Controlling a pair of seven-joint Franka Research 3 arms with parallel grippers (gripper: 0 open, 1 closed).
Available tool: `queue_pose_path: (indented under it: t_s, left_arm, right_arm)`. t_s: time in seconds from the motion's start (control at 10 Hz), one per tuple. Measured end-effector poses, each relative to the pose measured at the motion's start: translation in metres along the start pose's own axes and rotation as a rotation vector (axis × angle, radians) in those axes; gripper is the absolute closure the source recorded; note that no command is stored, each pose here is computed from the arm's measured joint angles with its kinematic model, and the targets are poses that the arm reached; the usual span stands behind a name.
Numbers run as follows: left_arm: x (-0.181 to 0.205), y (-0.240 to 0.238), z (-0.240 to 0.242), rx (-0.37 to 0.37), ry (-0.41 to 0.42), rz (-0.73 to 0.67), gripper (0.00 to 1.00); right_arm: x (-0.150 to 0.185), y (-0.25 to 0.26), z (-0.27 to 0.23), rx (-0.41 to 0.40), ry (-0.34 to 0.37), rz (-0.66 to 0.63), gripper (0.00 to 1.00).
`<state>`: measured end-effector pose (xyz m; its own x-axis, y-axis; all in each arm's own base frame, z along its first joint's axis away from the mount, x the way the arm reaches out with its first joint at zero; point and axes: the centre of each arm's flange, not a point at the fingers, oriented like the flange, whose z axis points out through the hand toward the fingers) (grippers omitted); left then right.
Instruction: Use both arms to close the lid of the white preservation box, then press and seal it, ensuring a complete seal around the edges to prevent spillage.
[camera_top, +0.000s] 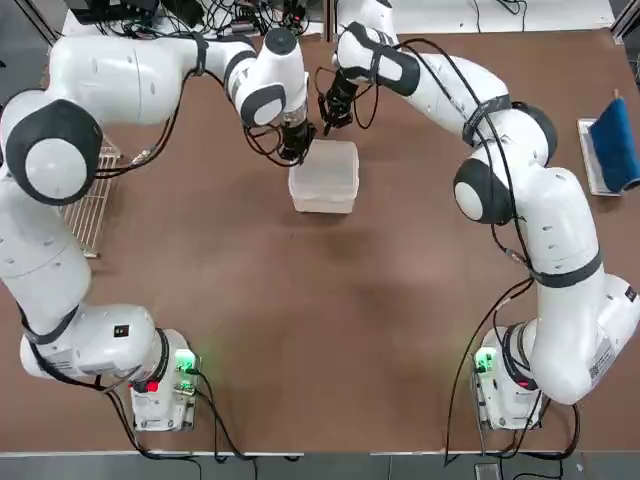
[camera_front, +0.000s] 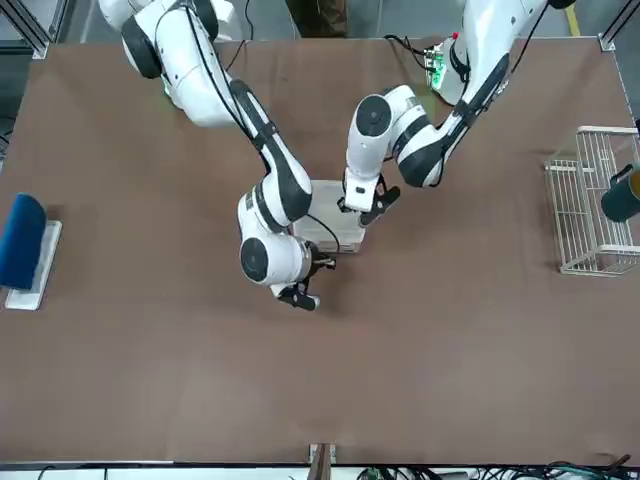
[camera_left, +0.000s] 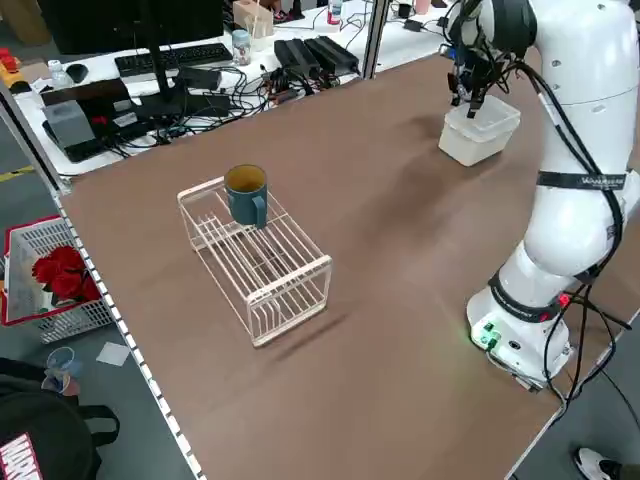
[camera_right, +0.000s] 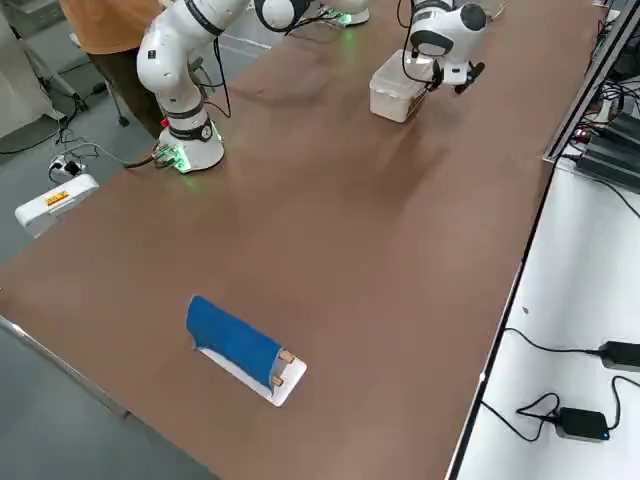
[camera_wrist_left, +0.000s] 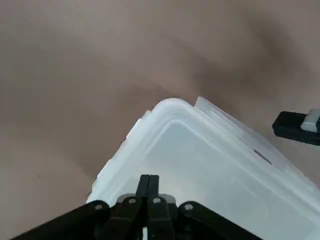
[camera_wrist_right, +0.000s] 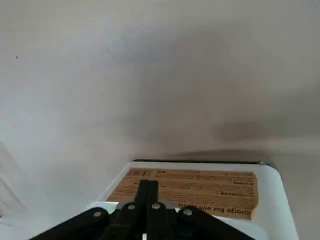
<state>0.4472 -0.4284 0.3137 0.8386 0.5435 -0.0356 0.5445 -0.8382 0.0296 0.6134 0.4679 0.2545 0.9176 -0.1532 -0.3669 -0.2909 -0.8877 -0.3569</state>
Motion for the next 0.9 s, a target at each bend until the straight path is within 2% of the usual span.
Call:
queue_pose_path:
  t_s: [0.5,0.9]
  left_arm:
    - [0.0007,-0.0012,0.0001,-0.006,-0.001,0.000,0.99]
    - [0.0008,-0.0016,0.0002,-0.007,-0.002,0.000,0.99]
  right_arm:
    - [-0.0052,0.0033,0.0059,-0.028,-0.042,0.006,0.99]
    - [-0.0071,0.0044,0.0106,-0.035,-0.046,0.013,0.99]
